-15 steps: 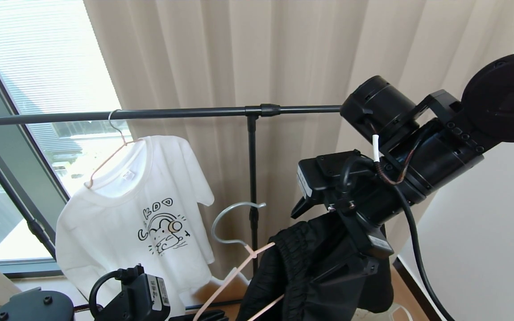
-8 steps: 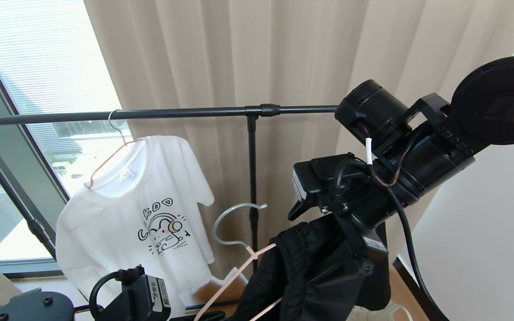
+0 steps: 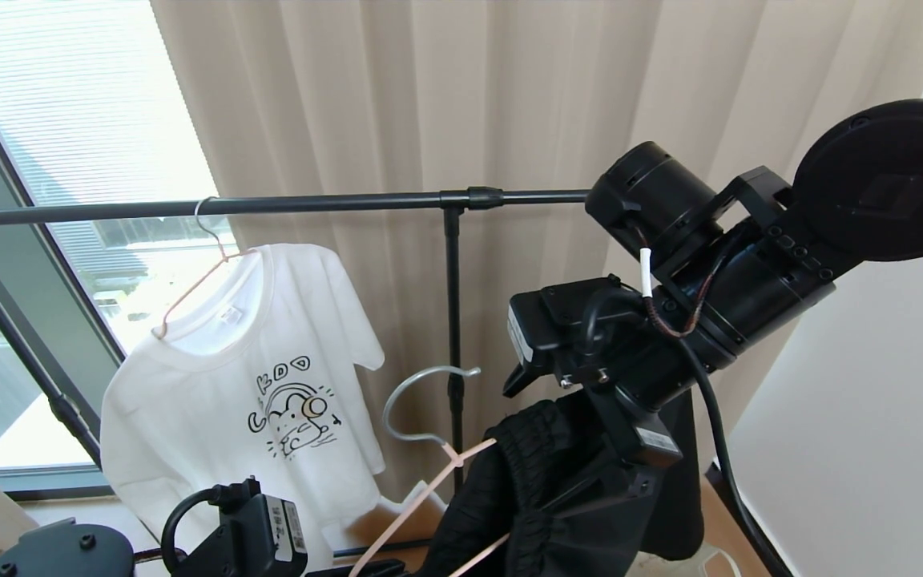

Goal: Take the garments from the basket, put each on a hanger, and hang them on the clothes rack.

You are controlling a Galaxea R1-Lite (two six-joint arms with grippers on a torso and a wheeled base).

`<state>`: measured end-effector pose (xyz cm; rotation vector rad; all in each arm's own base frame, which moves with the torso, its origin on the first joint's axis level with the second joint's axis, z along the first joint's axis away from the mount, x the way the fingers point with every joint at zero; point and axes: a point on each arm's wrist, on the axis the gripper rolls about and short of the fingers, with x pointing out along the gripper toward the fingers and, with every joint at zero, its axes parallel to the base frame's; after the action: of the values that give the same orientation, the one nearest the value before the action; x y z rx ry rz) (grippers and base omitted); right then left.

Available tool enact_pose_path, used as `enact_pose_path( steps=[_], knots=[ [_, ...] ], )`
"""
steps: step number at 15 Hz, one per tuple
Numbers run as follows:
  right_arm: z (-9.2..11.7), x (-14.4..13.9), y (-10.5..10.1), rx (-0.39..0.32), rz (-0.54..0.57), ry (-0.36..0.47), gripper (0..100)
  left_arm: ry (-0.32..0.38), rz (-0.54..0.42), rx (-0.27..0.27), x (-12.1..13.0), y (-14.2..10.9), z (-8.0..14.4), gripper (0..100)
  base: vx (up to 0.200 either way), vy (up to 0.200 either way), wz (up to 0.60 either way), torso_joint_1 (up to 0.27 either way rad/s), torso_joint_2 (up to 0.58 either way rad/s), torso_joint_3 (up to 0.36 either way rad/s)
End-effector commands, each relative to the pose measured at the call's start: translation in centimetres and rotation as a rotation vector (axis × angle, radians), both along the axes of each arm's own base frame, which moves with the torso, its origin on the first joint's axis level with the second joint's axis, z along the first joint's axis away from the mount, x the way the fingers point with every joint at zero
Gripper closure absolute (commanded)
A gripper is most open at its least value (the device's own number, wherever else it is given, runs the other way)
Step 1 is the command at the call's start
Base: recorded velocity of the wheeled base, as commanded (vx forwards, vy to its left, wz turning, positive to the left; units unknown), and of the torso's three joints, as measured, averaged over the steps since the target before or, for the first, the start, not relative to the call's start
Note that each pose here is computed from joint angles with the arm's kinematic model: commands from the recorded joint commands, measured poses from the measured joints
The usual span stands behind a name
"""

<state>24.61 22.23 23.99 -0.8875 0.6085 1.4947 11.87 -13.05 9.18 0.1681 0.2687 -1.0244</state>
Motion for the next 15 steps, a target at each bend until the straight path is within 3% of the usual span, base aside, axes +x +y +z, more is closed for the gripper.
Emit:
enact_pose_path(
  steps=[1, 5, 6, 15],
  knots=[
    [-0.31, 0.25, 0.28, -0.004, 0.002, 0.005, 0, 0.001, 0.0, 0.001, 0.02, -0.01, -0.03, 100, 0.0, 0.0, 0.0, 0.0, 0.0, 0.0],
    [-0.39, 0.27, 0.43, -0.005, 0.005, 0.007, 0, 0.002, -0.001, 0.002, 0.01, -0.04, -0.05, 100, 0.0, 0.0, 0.0, 0.0, 0.0, 0.0],
    [-0.56, 0.35, 0.57, -0.008, 0.007, 0.01, 100, 0.001, 0.0, 0.001, 0.03, -0.02, -0.04, 100, 0.0, 0.0, 0.0, 0.0, 0.0, 0.0],
    [-0.65, 0.23, 0.74, -0.01, 0.009, 0.015, 100, -0.003, 0.004, -0.006, 0.1, -0.02, 0.02, 100, 0.0, 0.0, 0.0, 0.0, 0.0, 0.0]
  ],
)
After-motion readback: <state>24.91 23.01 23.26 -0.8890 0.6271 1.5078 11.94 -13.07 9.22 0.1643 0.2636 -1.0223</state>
